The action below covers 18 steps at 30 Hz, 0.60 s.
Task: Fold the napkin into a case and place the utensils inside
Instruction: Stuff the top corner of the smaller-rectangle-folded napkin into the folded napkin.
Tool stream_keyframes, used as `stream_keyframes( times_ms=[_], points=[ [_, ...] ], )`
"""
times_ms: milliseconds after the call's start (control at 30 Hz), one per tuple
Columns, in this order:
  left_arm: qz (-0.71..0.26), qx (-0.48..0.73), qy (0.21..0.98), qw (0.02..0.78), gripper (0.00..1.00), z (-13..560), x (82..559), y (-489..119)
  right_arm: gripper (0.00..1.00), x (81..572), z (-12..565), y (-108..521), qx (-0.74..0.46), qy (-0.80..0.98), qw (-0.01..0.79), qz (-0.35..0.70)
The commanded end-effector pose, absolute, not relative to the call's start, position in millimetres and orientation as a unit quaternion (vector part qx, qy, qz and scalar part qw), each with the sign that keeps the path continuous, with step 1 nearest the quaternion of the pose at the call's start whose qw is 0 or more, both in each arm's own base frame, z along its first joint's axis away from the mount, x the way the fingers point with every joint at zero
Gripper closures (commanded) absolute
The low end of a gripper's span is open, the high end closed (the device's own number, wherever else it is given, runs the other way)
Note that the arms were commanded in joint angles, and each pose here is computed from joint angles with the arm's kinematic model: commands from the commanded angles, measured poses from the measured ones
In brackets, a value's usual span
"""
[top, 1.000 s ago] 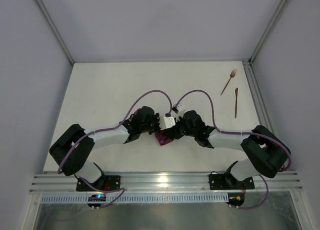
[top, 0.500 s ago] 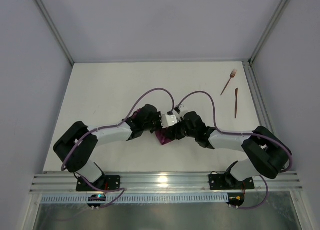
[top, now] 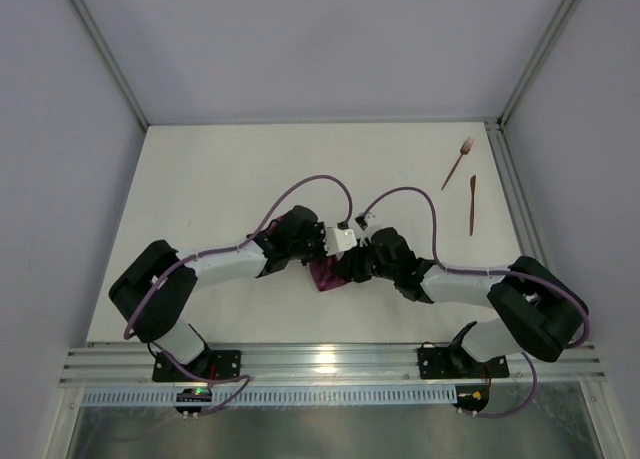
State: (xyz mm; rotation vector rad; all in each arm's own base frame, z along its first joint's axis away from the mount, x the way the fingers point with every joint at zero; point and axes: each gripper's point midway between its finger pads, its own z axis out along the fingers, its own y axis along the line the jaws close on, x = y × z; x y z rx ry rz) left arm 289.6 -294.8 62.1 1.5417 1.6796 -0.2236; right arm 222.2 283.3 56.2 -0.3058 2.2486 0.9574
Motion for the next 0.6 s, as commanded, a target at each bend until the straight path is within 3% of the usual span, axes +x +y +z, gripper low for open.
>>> stream_keyframes(
  times_ms=[0, 200, 567],
  points=[
    [-0.064, 0.613, 0.7, 0.361, 0.9, 42.0, 286.0, -270.0, 0.63, 240.9, 104.6, 311.6, -0.1, 0.807, 0.388, 0.434],
    [-0.103, 0.615, 0.699, 0.35, 0.86, 47.4, 272.1, -276.4, 0.45, 256.4, 86.8, 313.1, -0.08, 0.83, 0.38, 0.4],
    [-0.133, 0.605, 0.707, 0.341, 0.9, 52.3, 268.4, -283.8, 0.44, 263.9, 55.9, 315.7, -0.122, 0.853, 0.37, 0.348]
  ],
)
